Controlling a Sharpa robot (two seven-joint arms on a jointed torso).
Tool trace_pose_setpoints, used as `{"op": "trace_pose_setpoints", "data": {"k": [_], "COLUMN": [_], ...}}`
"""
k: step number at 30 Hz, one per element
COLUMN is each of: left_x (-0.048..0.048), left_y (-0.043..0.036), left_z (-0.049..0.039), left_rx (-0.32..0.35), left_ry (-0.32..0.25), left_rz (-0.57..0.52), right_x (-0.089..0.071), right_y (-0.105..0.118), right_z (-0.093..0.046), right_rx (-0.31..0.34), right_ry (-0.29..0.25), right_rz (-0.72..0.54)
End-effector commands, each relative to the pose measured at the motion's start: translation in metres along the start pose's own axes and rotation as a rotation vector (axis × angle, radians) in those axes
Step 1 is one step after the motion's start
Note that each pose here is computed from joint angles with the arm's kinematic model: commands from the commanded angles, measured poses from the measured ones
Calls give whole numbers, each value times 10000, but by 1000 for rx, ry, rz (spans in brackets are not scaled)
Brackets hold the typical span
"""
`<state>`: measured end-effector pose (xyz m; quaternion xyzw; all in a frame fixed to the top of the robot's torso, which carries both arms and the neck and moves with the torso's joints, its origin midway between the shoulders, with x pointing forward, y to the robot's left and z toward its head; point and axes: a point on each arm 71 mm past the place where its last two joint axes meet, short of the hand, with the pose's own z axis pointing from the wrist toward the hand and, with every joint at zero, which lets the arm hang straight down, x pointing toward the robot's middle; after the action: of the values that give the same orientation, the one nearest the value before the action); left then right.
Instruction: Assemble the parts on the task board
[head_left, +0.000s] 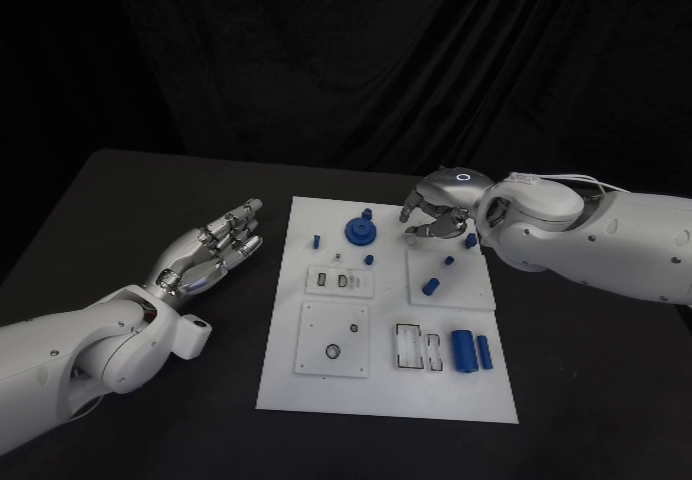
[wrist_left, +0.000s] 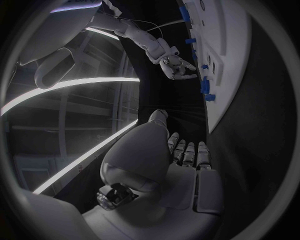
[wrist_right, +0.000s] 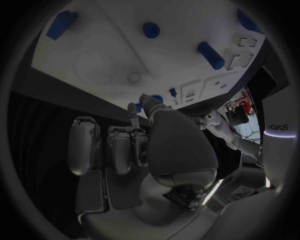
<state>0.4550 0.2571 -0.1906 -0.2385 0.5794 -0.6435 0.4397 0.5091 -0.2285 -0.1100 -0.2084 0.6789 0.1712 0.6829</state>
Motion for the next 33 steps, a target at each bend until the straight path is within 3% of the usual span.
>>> {"op": "trace_pose_setpoints", "data": {"k": [1, 17, 33], "left_x": [10, 24, 53], "left_y": [-70, -67, -58], "left_z": [4, 17, 45], "left_rx": [86, 86, 85], "left_ry": [13, 17, 29], "left_rz": [-1, -4, -12], "right_x": [-101, -105, -49], "right_y": [-64, -472, -721], "right_z": [-93, -453, -758], "right_rx": [41, 151, 213], "right_ry": [-93, -126, -146], "right_rz": [7, 7, 10]}}
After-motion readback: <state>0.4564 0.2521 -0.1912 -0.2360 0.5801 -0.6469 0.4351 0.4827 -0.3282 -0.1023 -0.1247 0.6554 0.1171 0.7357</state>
